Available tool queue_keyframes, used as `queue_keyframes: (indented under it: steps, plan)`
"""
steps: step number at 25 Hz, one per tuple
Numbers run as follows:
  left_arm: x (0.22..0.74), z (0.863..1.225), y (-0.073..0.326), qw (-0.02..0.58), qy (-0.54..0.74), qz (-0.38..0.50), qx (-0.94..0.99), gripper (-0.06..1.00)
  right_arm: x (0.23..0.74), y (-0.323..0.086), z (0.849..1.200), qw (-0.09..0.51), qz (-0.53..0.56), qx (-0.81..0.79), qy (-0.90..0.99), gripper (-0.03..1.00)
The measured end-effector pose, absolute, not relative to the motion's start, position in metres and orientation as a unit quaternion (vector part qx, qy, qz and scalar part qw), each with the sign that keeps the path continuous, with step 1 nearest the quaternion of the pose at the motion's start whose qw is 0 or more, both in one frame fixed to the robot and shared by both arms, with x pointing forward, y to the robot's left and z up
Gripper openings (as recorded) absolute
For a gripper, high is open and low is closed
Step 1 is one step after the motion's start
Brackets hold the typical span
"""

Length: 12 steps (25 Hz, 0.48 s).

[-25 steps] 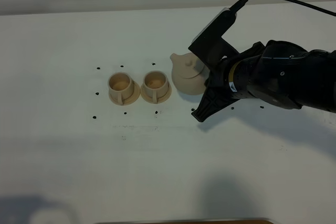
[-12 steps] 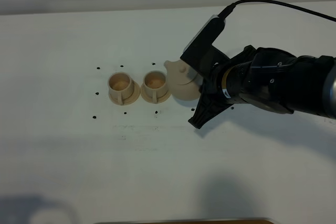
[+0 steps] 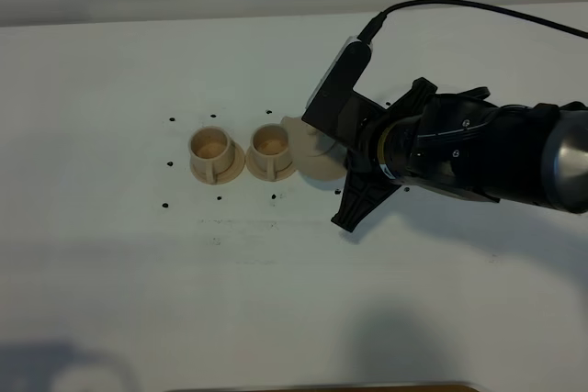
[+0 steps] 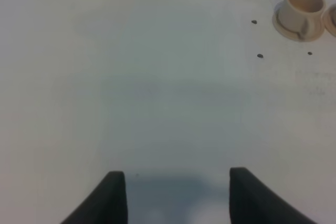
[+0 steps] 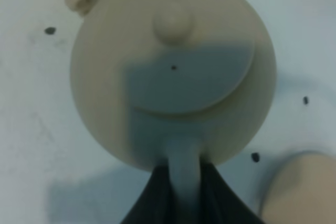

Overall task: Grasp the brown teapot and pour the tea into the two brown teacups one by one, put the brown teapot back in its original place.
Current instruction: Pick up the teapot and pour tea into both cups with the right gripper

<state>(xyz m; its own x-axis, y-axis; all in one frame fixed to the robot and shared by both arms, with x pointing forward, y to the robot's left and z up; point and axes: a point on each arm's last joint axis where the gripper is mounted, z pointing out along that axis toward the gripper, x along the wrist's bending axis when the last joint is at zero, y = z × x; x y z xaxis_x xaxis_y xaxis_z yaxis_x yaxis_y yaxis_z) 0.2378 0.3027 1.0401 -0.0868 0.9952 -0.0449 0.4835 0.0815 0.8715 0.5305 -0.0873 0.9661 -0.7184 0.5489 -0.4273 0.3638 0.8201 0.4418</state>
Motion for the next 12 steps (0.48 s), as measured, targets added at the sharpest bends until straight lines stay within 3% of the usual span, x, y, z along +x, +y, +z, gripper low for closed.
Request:
queue_keyframes:
  steps: [12]
  plan:
    - [0.2378, 1.0401, 0.3027, 0.356, 0.644, 0.360, 0.574, 0.50, 0.5352, -0.0873, 0.9590, 0.296, 0.135, 0.219, 0.920, 0.08]
